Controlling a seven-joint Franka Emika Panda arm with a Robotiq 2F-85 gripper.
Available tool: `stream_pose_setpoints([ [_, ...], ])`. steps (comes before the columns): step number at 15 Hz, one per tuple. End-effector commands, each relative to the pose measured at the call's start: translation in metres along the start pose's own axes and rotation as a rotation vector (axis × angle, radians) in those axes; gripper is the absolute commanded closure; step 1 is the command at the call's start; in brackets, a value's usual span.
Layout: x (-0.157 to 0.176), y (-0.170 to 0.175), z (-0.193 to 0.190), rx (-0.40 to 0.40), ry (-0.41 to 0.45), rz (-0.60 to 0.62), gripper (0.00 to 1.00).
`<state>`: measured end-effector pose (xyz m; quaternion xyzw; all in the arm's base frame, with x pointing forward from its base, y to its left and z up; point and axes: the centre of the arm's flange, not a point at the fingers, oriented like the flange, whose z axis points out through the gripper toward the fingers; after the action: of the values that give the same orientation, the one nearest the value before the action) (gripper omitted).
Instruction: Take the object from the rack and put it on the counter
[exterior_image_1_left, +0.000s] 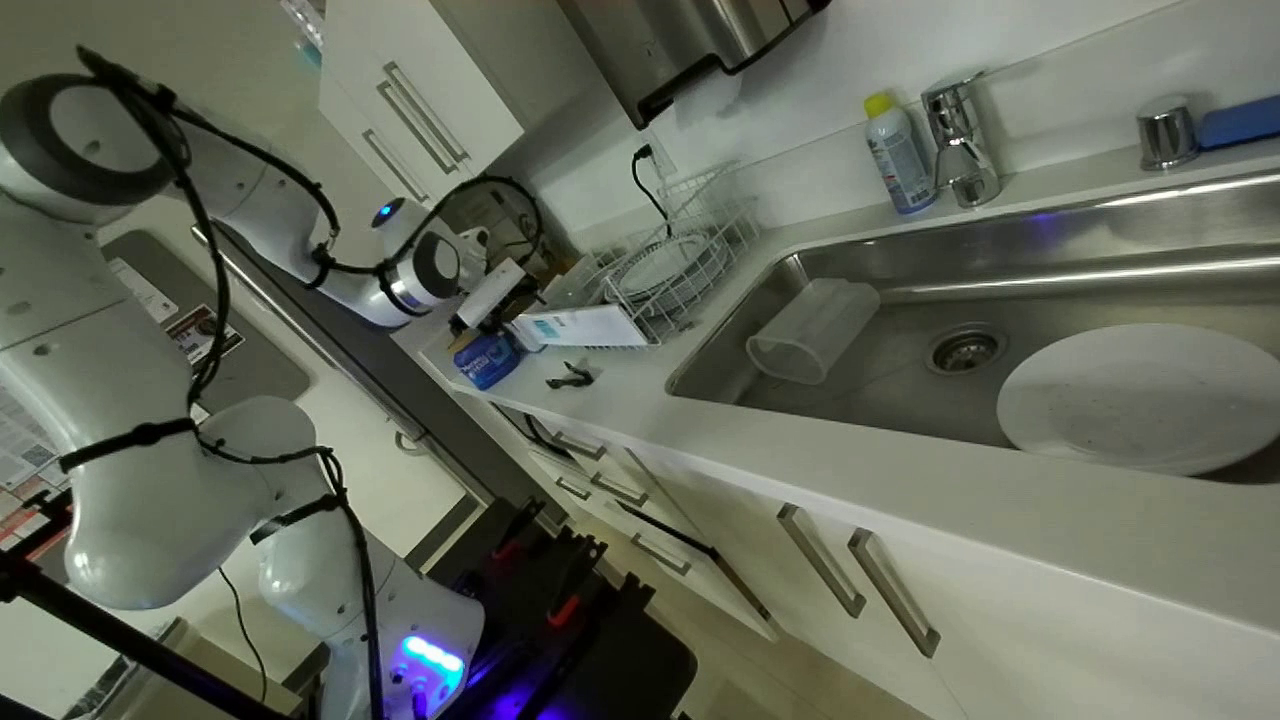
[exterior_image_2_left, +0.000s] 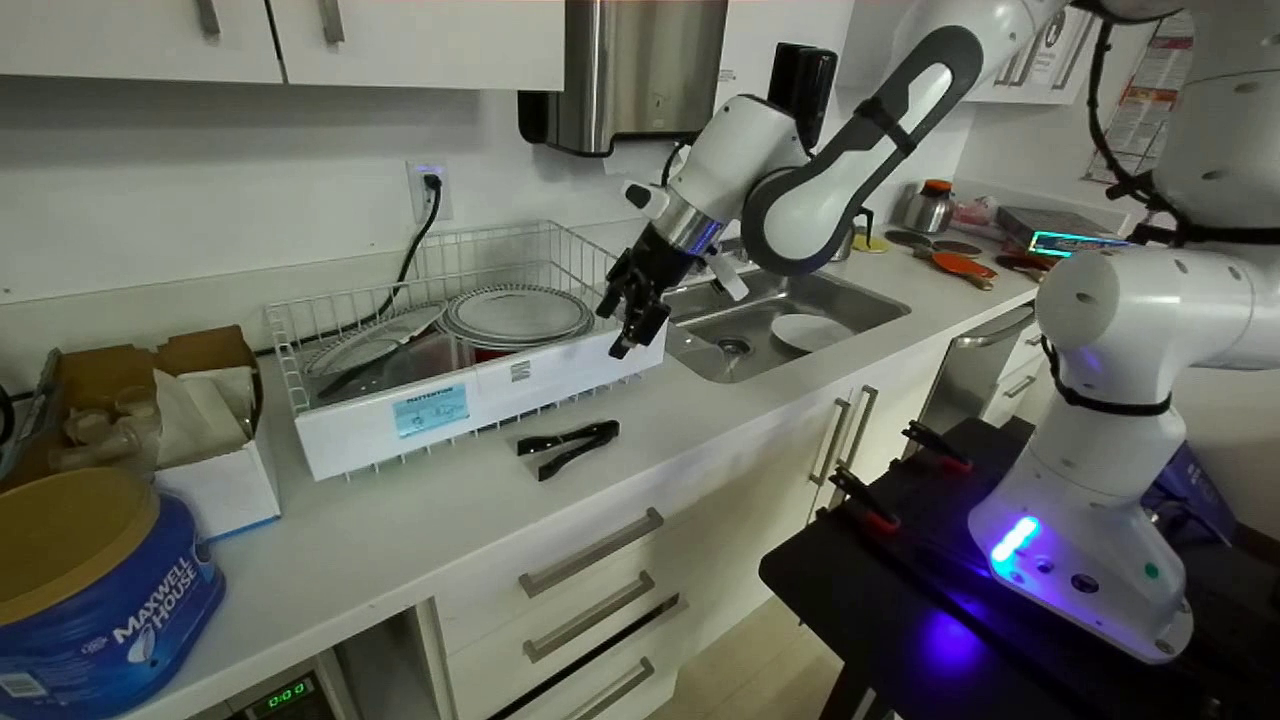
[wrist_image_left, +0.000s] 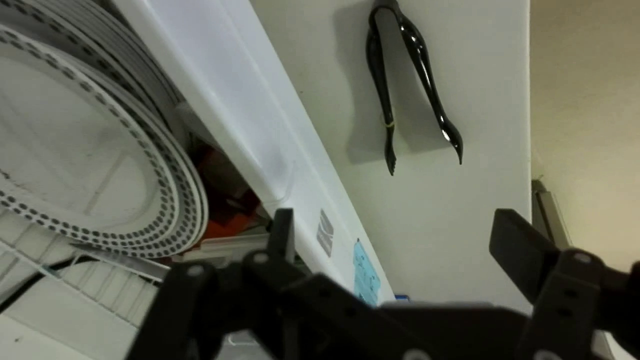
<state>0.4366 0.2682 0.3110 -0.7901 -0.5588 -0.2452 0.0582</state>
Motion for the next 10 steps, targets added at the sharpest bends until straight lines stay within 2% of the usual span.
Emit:
stream_pose_setpoints([
  [1, -0.001, 0.005, -0.062, -0.115, -0.135, 0.063, 0.0],
  [10, -0.036, 0.037, -0.096, -0.299, -0.414, 0.311, 0.0],
])
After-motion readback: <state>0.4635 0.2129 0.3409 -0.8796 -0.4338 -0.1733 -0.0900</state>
